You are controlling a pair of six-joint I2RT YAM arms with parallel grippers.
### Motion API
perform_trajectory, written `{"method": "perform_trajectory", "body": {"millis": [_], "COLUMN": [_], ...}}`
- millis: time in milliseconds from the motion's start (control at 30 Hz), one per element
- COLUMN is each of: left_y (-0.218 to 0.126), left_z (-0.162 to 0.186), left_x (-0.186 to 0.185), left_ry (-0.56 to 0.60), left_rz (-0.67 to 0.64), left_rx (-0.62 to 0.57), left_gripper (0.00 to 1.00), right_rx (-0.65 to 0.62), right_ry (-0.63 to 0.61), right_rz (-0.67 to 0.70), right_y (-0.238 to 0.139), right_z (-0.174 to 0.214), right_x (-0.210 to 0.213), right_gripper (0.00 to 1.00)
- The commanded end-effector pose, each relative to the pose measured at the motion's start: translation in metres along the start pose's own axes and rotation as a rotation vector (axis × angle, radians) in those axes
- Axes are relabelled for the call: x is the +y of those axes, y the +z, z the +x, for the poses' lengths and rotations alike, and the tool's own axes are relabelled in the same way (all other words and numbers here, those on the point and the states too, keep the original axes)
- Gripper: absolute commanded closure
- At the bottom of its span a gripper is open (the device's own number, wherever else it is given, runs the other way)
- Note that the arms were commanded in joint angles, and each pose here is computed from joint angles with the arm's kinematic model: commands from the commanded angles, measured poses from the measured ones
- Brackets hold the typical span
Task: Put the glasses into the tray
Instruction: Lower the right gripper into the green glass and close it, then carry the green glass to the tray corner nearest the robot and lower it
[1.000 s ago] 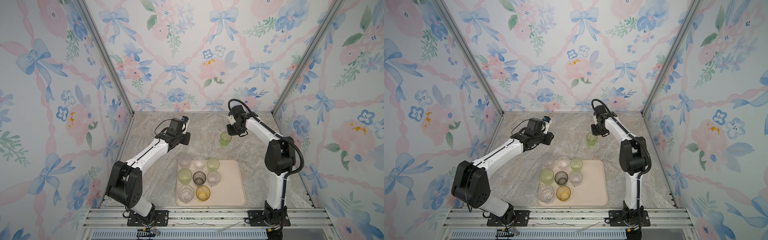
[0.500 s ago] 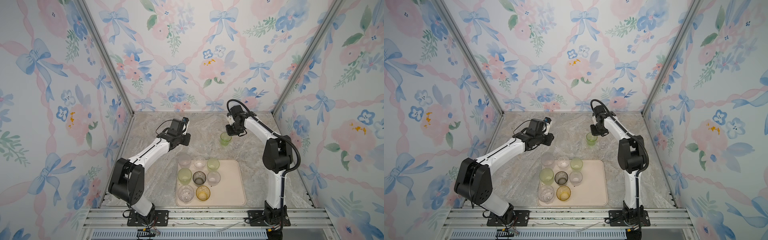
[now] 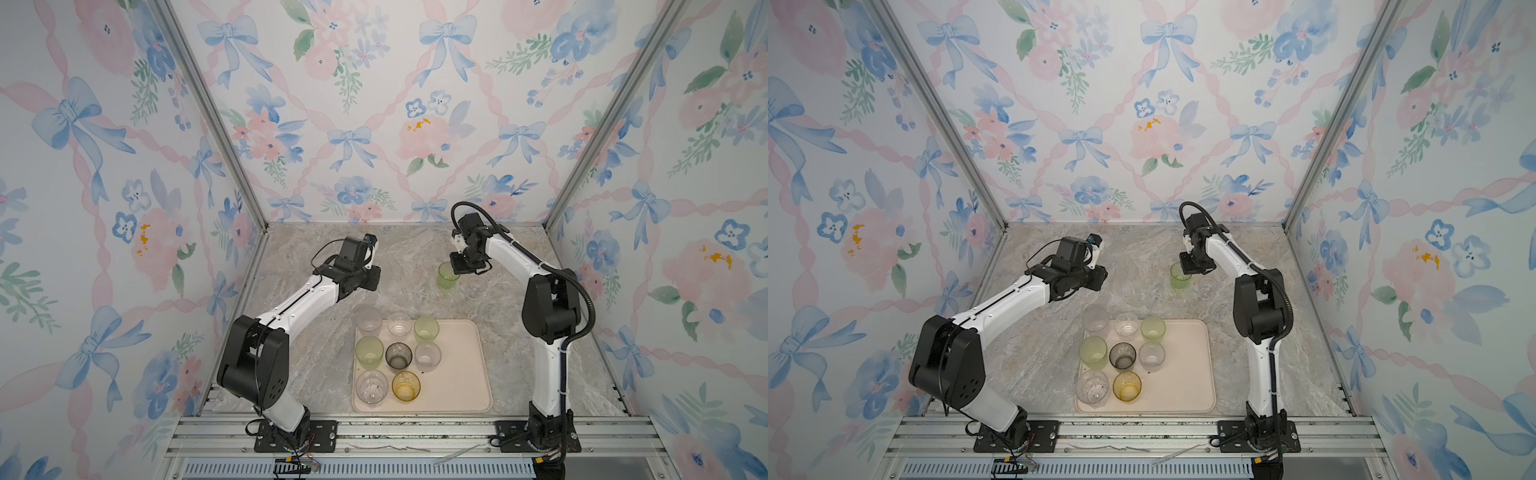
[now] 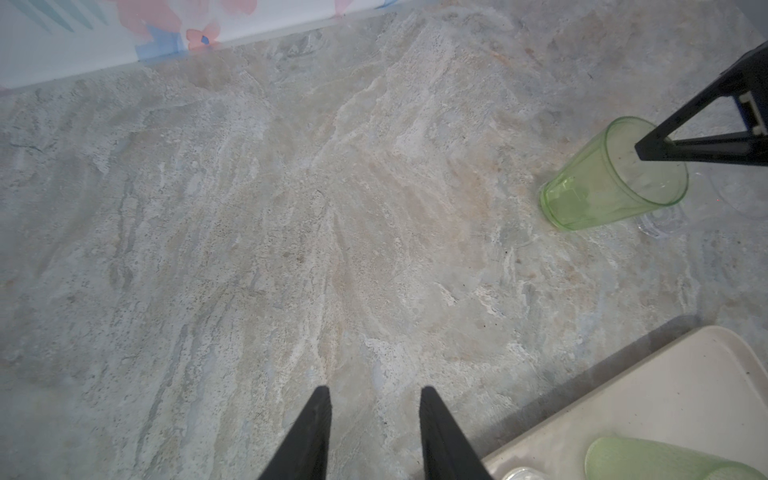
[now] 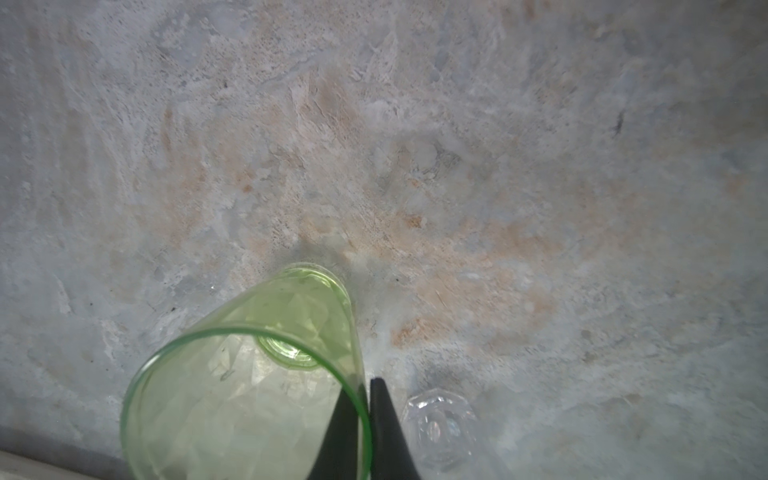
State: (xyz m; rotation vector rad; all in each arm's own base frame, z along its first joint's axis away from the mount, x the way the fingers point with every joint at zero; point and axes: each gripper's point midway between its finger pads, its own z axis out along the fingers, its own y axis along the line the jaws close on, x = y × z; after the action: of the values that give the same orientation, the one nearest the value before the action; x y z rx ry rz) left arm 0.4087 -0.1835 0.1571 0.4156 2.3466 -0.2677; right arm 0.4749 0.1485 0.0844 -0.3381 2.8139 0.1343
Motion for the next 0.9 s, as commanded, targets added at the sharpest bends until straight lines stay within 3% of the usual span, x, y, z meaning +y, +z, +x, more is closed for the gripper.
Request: {"method": "perform_trajectory", "body": {"millis": [0,233,500,700,867], "left_y": [0.004,0.003,0.001,-0.005,-0.012], "left_z": [-0.006,-0.004,-0.001,-0.002,-0.005], "left_x": [0.004,0.004,0.000,-0.005,-0.008], "left_ry": [0.011,0.008,-0.007,-0.014,-0.006], "left_rz": [-0.007,-0.006,0.016,0.027,0.024], "left_rx": [-0.010,-0.008,-0.013,-0.034,-0.050], "left_gripper": [0.61,0.62,0.62,0.62,0.62], "right_rx": [0.003,-0.077,-0.225,-0.279,-0.221], "right_ry": [-0.008,-0.032,-0.060,-0.103,-0.179], "right_rz": [-0.001,0.018,0.025,0.048,0.090], "right_y": [0.000,-0.021,-0.097,-0.163,-0.197], "right_z": [-0.003,-0.013,-0.009,0.045,0.117], "right_x": [0.003,0.009,0.022,0.038,0.053], "right_gripper": [0.98,1.00,1.00,1.00,1.00]}}
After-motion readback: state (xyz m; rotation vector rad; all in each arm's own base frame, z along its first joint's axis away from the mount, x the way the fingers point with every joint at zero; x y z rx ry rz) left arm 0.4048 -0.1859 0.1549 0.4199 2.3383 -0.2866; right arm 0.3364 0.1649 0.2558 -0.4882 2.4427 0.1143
